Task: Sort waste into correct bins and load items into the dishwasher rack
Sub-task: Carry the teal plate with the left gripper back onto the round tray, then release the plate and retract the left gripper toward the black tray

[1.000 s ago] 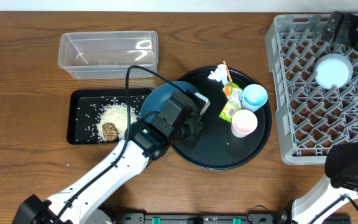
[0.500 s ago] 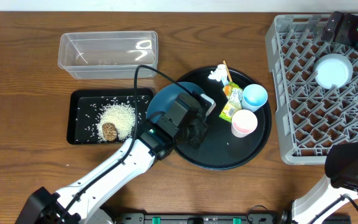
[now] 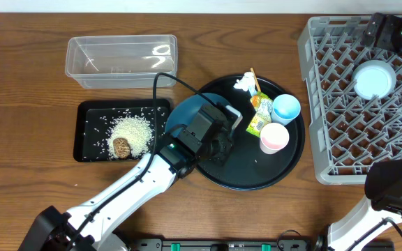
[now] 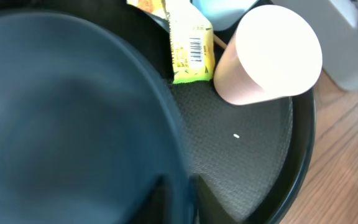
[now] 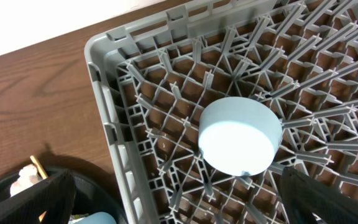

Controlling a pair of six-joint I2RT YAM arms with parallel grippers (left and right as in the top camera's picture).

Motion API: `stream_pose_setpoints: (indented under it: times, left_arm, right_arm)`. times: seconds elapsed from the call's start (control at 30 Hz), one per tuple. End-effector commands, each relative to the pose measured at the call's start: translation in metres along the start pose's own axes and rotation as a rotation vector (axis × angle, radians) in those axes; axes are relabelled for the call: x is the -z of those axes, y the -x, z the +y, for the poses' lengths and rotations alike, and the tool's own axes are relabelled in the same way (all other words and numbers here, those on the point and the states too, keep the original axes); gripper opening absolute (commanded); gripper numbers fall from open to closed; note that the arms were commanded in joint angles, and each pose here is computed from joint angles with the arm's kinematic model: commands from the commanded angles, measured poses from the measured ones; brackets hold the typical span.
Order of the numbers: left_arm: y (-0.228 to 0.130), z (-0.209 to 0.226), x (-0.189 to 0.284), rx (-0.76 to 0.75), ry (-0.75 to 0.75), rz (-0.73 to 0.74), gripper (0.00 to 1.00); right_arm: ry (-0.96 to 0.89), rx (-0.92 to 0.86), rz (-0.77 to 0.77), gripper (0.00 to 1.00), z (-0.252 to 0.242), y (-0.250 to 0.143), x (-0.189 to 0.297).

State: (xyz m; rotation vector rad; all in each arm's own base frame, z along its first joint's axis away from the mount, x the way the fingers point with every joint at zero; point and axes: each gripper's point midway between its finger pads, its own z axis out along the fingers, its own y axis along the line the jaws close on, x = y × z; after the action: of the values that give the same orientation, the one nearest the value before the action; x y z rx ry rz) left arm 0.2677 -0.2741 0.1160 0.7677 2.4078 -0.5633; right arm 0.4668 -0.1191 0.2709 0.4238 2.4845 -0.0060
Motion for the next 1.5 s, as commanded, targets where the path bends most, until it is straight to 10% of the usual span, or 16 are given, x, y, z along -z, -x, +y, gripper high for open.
stream_pose_setpoints:
  times: [0.0, 0.4, 0.8, 1.47]
  left_arm:
    - [0.003, 0.0, -0.001, 0.0, 0.002, -0.007, 0.27]
    - [0.034, -0.019, 0.035, -0.001, -0.07, -0.125, 0.38]
    - [0.025, 0.077, 0.17, 0.334, 0.354, -0.353, 0.98]
    - [-0.106, 0.186, 0.284, 1.14, 0.824, -0.453, 0.98]
  right_arm:
    - [0.001, 0.01, -0.017, 0.99, -0.001, 0.003, 0.007]
    - [0.001, 0.01, -0.017, 0.99, -0.002, 0.003, 0.007]
    - [0.0, 0.009, -0.017, 0.99, -0.002, 0.004, 0.007]
    - [0.016, 0.004, -0.084, 0.99, 0.001, 0.02, 0.008]
